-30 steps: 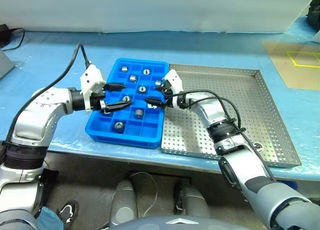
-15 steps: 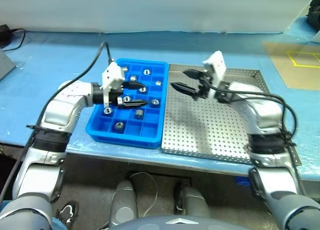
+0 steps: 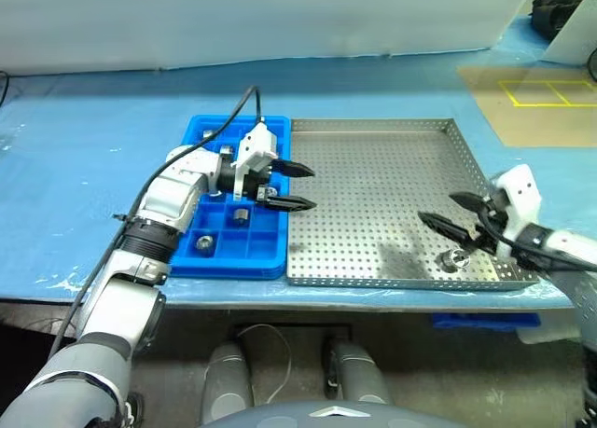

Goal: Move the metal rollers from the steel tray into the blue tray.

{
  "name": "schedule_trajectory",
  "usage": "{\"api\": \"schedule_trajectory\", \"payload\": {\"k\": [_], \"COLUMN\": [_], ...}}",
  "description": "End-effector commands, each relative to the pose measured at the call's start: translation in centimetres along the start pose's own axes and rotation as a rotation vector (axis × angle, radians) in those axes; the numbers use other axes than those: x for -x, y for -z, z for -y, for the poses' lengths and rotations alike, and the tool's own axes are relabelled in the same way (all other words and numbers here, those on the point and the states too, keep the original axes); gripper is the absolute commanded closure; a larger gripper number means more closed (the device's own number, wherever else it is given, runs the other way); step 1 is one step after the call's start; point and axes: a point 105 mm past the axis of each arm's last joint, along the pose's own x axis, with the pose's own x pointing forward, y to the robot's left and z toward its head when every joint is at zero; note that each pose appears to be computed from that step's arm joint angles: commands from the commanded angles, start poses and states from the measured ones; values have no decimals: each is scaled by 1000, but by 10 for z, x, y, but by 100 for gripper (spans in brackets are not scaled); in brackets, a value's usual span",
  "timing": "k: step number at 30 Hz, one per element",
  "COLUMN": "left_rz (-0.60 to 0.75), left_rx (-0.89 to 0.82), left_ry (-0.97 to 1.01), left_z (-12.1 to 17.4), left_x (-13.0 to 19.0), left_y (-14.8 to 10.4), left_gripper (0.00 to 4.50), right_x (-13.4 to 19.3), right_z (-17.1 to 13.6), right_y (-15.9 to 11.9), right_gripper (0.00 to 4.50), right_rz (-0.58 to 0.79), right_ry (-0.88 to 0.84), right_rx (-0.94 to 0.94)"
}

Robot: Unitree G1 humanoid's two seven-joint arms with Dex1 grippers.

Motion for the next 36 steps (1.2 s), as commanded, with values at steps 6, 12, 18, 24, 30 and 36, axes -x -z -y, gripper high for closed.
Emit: {"api": "schedule_trajectory", "payload": {"k": [6, 12, 18, 24, 30, 36], "left_rz": [2, -7, -6, -2, -2, -2], "left_rx": [-47, -50, -48, -36, -27, -26], "left_ry": [35, 8, -19, -43, -53, -58], "left_z": [2, 0, 1, 5, 9, 9], "left_x": [-7, -4, -1, 2, 3, 3], "left_y": [-5, -1, 1, 3, 5, 5], "left_gripper": [102, 102, 102, 102, 102, 102], "right_x": [21, 8, -7, -10, -4, 1], "right_z": [24, 43, 48, 47, 47, 44], "right_y": [16, 32, 35, 32, 38, 47], "right_gripper": [32, 32, 32, 32, 32, 32], "right_rz": [-123, -197, -254, -269, -312, -356], "right_ry": [44, 34, -43, -118, -159, -201], "right_rx": [164, 276, 379, 383, 381, 363]}}
